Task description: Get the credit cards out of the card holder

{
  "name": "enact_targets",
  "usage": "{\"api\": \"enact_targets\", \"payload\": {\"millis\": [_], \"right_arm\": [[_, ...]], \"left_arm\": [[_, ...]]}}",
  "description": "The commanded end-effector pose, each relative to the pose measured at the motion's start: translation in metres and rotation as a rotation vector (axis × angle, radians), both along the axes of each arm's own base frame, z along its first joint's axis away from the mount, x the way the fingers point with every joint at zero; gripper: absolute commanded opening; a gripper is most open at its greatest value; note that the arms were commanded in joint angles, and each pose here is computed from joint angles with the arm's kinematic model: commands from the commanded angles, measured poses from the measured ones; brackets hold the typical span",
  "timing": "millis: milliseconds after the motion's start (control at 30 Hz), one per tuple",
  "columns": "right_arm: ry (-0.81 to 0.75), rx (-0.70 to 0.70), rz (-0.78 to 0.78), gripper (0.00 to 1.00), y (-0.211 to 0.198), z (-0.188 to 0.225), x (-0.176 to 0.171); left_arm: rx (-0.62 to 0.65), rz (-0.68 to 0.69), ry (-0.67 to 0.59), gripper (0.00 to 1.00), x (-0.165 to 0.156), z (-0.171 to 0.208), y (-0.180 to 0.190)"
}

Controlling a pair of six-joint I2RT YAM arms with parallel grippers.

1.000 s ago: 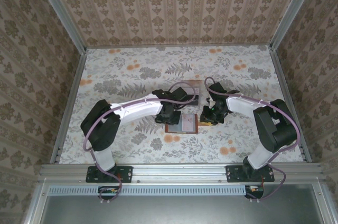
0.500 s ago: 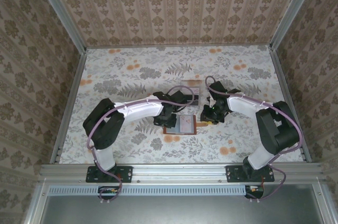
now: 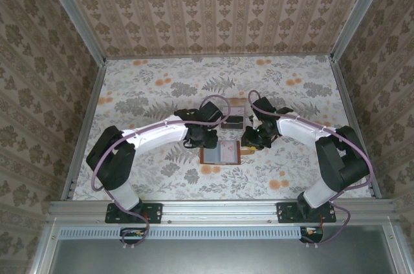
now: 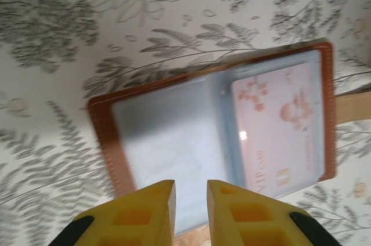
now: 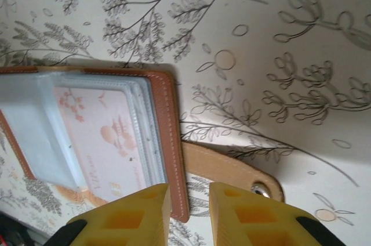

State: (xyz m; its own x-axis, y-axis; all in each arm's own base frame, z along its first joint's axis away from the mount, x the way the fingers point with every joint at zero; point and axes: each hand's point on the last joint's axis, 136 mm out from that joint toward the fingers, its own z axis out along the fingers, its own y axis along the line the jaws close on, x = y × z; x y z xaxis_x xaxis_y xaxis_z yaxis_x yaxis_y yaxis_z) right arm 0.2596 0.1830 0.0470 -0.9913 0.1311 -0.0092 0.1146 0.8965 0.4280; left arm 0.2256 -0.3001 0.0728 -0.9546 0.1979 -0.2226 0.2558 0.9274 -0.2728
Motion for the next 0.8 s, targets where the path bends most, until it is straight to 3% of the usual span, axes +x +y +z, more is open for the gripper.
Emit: {"api": "enact_targets", "payload": {"millis": [0, 233, 767], "right_arm": [[-0.012, 0.075, 0.0, 0.25, 0.018, 0.015, 0.004], [-0.001, 0.123, 0.006, 0.25, 0.037, 0.011, 0.007], [0.046, 0.094, 0.023, 0.2, 0.05, -0.015, 0.009]], "left_arm": [[-0.198, -0.004, 0.065, 0.21, -0.002, 0.003, -0.031], [-0.349, 0.009, 0.135, 0.24, -0.002, -0.003, -0.046], [-0.369, 0.033, 0.212, 0.19, -0.006, -0.028, -0.046]]}}
